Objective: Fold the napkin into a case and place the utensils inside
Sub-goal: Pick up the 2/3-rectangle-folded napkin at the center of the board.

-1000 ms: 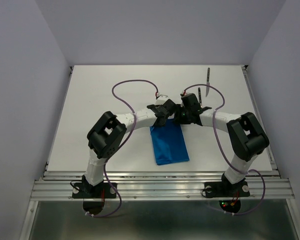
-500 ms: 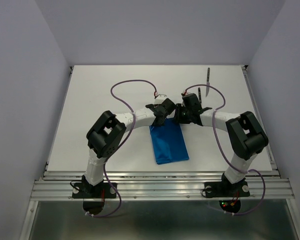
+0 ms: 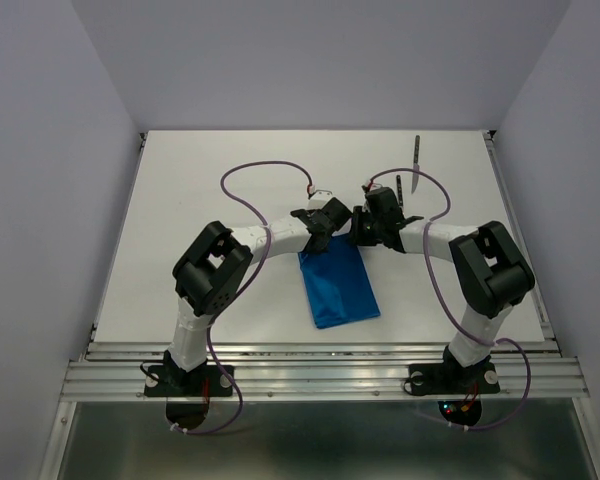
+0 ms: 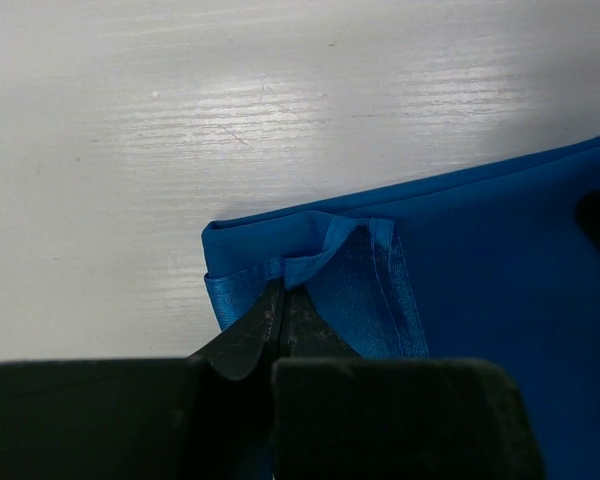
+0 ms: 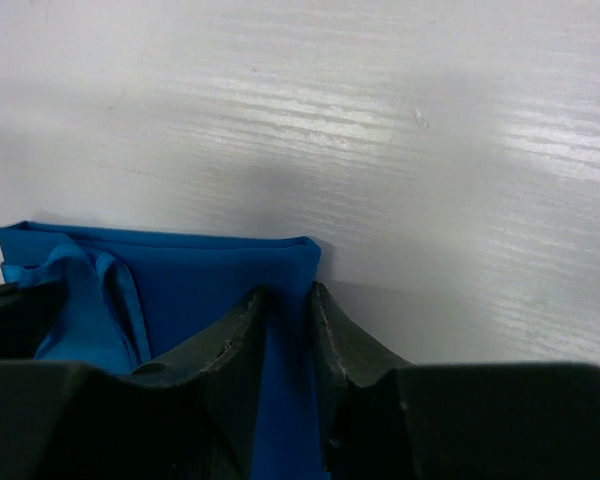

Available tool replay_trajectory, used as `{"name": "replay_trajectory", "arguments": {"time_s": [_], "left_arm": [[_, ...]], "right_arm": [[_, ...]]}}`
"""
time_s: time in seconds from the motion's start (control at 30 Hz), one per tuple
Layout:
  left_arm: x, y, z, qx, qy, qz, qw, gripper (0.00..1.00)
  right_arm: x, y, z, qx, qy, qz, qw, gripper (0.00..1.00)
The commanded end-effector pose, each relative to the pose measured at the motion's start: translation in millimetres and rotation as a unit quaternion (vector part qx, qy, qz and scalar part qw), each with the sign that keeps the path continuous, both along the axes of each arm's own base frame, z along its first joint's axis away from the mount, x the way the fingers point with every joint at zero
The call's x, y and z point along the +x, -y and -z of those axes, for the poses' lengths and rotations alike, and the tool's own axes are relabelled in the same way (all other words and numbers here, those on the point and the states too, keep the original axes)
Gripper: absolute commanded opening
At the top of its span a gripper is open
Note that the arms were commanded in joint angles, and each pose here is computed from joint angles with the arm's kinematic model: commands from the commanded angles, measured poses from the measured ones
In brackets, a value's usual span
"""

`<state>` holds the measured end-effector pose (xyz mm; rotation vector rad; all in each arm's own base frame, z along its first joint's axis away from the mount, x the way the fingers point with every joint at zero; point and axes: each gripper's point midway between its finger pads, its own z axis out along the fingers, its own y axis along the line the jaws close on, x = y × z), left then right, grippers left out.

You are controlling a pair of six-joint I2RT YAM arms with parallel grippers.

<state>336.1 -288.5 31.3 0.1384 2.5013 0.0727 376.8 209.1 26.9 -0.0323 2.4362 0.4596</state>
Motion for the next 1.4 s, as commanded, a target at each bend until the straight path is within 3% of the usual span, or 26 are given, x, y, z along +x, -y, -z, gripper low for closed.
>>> {"name": "replay_trajectory", "arguments": {"time_s": [0.0, 0.07, 0.13, 0.57, 1.37], "left_arm": [[1, 0, -8, -0.010, 0.008, -0.005, 1.000, 0.00], [1, 0, -8, -0.010, 0.008, -0.006, 1.000, 0.00], [2, 1, -9, -0.014, 0.008, -0.006, 1.000, 0.00], [0, 1, -3, -0.020, 0.000, -0.007, 1.000, 0.00], [-5, -2, 8, -0.036, -0.014, -0.010, 0.999, 0.00]], "right_arm": [[-24, 8, 37, -0.016, -0.054, -0.012, 0.998, 0.20], [-25, 7, 32, -0.009, -0.051, -0.012, 0.999, 0.05], [-19, 3, 23, 0.003, -0.034, -0.013, 0.999, 0.01], [-9, -17, -45, 0.066, 0.024, -0.034, 0.997, 0.01], [-31, -82, -73, 0.146, 0.018, -0.093, 0.985, 0.01]]}}
